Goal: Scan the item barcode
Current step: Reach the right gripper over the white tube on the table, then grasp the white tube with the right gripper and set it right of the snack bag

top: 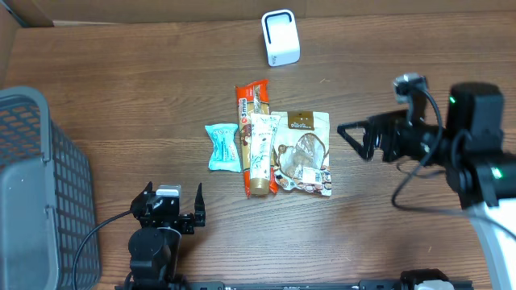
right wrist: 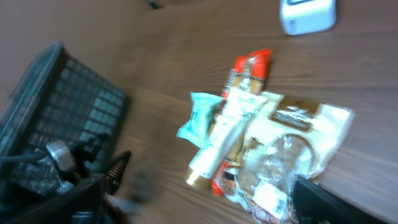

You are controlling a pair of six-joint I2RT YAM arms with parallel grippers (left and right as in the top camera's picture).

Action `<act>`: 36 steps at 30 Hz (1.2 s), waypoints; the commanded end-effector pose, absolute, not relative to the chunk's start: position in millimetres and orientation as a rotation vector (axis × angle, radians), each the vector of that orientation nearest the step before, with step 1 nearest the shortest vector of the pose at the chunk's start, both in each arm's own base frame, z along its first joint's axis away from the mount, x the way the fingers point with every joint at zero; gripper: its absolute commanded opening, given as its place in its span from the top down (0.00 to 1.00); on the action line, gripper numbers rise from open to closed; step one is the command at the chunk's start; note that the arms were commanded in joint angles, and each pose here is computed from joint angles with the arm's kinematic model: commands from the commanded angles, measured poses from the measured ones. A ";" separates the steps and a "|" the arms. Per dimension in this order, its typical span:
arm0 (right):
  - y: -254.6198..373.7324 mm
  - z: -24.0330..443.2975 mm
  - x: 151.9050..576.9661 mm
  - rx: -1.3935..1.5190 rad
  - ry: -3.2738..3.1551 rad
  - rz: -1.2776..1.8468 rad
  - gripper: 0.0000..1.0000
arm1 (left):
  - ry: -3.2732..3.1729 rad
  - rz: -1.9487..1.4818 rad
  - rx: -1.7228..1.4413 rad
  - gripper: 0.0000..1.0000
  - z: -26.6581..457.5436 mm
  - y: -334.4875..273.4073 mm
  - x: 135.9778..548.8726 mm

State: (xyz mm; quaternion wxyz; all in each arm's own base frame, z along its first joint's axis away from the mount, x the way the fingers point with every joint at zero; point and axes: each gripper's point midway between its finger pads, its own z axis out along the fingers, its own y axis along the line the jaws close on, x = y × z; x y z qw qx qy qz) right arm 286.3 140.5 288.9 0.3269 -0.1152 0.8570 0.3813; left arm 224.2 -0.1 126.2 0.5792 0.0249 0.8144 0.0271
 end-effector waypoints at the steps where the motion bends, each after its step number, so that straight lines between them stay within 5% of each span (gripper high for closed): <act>1: 165.0 284.7 297.4 -0.357 2.247 1.176 0.16 | 1.900 0.063 0.040 0.00 125.4 1.4 224.0; 8: 218.3 207.8 334.8 -0.261 2.466 1.282 0.21 | 1.900 0.063 0.040 0.01 125.4 1.4 224.0; 19: 273.7 99.8 337.5 -0.152 2.756 1.190 0.25 | 1.900 0.063 0.040 0.00 125.4 1.4 224.0; 36: 301.2 29.1 331.2 -0.065 2.878 1.030 0.31 | 1.900 0.063 0.040 0.00 125.4 1.4 224.0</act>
